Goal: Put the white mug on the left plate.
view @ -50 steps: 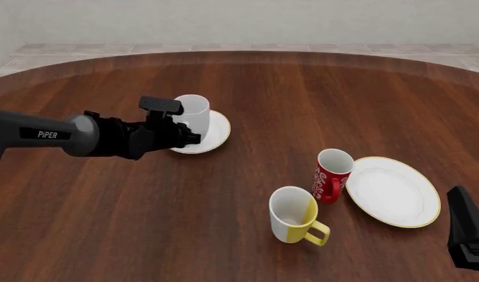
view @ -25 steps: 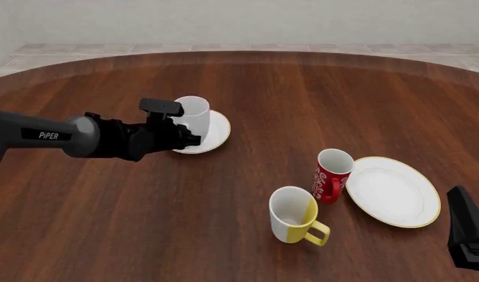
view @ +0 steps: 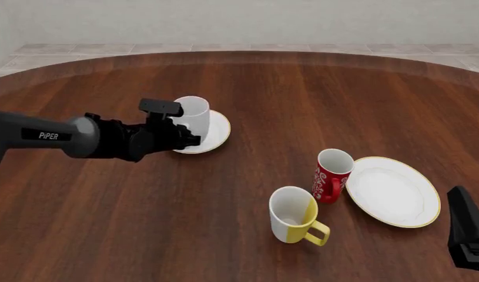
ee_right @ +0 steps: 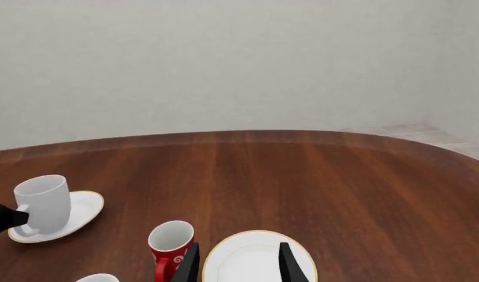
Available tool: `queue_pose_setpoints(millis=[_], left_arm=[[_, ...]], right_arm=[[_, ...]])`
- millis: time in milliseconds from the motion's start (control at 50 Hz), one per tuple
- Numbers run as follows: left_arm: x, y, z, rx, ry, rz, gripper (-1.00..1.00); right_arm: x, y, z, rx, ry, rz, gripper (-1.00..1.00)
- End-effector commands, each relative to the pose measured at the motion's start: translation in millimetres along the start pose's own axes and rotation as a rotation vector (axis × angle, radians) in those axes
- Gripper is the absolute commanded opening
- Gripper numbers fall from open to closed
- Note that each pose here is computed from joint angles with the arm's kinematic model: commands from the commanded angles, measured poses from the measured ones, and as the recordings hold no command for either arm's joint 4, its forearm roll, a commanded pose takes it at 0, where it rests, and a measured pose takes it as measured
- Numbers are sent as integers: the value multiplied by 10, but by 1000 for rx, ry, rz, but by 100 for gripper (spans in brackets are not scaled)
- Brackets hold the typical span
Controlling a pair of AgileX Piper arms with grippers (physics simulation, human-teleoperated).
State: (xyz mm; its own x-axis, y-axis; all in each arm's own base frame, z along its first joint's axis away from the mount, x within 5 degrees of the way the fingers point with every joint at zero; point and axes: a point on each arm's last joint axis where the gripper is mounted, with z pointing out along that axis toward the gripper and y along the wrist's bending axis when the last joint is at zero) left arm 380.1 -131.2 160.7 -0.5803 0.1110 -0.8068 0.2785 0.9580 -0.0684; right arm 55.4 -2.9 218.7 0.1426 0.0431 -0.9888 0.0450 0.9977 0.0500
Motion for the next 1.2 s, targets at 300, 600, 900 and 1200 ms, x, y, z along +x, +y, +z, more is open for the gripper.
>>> queue_pose_setpoints(millis=[300,600,900,1200], left_arm=[[52,-56,17,11,12,2,100],[49,-82,-13,16,9,2,100],[78,-50,-118,11,2,8,100],[70,-4,-209,2,-5,12,100]], right_arm=[[1,0,0,0,1,-1,100],[1,0,0,0,1,0,100],[3,4,0,-7,4,-6,100],[-2,3,0,-5,-2,-10,100]])
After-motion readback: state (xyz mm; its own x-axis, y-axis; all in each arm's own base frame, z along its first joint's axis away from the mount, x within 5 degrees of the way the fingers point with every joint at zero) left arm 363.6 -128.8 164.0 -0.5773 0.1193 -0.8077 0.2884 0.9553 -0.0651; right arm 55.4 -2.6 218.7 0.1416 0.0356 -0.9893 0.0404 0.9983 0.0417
